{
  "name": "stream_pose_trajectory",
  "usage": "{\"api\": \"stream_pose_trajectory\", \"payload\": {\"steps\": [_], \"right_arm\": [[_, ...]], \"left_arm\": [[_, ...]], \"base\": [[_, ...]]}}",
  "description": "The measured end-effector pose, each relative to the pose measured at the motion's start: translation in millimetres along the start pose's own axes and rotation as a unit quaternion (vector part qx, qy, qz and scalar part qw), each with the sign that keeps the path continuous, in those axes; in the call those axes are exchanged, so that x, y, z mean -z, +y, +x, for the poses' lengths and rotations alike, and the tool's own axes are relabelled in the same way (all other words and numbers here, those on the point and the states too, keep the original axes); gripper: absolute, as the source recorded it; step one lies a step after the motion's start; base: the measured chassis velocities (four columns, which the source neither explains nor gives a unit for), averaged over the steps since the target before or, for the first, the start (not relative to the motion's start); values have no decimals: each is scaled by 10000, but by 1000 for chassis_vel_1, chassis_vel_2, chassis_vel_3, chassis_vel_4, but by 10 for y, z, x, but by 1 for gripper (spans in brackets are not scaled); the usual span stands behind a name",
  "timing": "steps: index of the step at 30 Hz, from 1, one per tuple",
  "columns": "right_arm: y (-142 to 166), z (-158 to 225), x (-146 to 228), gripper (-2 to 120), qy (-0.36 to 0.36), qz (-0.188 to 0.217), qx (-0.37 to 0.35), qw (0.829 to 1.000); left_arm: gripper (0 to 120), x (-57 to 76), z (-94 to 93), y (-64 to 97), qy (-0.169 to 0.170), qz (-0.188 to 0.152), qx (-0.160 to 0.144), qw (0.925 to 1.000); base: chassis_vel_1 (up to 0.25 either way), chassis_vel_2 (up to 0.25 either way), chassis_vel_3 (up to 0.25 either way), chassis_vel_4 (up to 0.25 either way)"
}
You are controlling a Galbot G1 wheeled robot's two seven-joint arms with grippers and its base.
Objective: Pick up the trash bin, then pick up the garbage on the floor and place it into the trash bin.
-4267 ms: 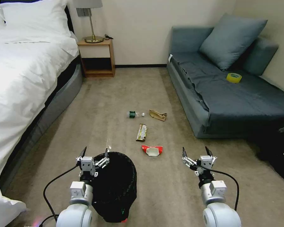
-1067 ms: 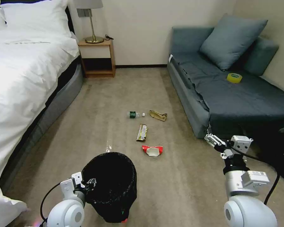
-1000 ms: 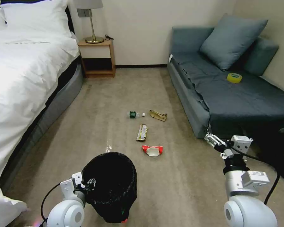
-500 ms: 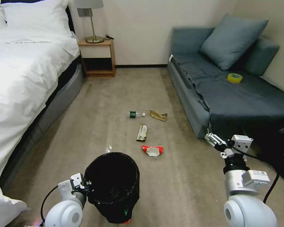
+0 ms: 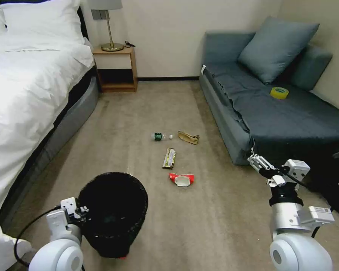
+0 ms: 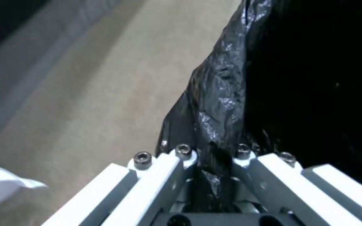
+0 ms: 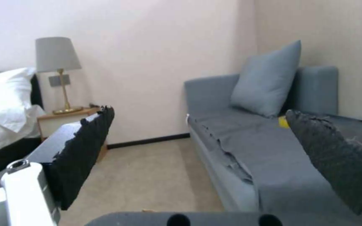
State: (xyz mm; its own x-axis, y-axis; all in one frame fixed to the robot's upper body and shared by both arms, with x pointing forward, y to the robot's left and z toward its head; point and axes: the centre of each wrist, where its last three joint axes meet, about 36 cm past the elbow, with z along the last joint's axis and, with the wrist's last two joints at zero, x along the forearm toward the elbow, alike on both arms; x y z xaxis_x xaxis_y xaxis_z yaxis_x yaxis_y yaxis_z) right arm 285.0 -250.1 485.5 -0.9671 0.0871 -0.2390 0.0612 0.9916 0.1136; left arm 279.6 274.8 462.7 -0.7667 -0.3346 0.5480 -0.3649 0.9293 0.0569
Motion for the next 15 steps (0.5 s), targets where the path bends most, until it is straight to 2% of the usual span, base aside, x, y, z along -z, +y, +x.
{"api": "stream_pose_trajectory", "payload": {"steps": [15], "right_arm": [[-12,34,-54,100,-79,31,233,9997]], "left_arm": [[2,17,1,9,-122,145,-5,9998]], "base": [[0,0,0,0]]}}
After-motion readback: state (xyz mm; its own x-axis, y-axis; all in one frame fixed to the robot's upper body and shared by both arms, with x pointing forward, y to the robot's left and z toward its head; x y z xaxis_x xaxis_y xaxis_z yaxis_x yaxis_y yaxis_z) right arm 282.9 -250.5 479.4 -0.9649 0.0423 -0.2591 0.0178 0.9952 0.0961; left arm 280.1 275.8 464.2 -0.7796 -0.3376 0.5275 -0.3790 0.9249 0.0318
